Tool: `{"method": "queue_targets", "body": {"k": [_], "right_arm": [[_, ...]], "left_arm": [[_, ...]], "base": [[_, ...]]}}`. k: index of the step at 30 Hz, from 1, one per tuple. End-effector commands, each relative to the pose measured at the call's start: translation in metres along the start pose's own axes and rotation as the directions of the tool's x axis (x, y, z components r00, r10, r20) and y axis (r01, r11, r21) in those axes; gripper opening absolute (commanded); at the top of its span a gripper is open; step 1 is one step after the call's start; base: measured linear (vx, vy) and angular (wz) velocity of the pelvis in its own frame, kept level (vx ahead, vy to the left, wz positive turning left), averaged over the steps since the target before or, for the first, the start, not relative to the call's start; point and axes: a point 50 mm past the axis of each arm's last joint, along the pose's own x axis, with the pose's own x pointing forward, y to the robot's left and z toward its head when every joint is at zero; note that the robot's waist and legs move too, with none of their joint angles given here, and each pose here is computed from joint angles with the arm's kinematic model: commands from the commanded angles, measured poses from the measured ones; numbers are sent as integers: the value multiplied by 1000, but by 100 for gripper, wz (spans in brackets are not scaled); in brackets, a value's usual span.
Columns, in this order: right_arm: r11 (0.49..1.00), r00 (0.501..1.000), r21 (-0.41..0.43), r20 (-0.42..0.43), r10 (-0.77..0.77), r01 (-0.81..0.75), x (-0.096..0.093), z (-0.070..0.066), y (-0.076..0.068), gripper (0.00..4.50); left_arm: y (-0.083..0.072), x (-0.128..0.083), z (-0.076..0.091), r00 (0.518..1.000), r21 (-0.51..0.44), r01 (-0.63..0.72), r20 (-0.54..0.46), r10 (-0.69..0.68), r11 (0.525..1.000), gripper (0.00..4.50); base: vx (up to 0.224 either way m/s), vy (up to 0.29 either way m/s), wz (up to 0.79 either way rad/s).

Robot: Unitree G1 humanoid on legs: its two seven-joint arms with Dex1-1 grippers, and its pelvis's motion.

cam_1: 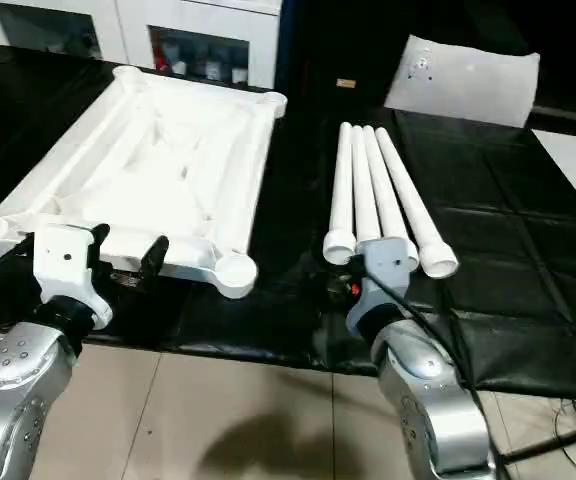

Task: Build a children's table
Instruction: Move to table

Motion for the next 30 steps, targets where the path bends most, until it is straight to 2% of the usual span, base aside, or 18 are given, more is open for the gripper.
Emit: {"method": "queue_targets", "body": {"k": [1, 3, 13, 30], "right_arm": [[1000, 1000, -3, 17, 12, -11, 1, 4, 4, 450], [999, 999, 39, 23, 26, -27, 1, 3, 6, 450], [1000, 1000, 19, 27, 12, -12, 1, 2, 5, 450], [1000, 999, 11, 31, -13, 12, 0, 1, 3, 450]], "left_arm": [[2, -1, -3, 1000, 5, -8, -10, 8, 1000, 443], [2, -2, -3, 1000, 7, -5, -11, 5, 1000, 443], [1, -2, -5, 1000, 12, 16, -16, -16, 1000, 443], [-7, 9, -4, 997, 14, 71, -5, -71, 997, 443]], "base": [[23, 19, 73], [99, -23, 42], [14, -34, 3], [84, -6, 6]]}}
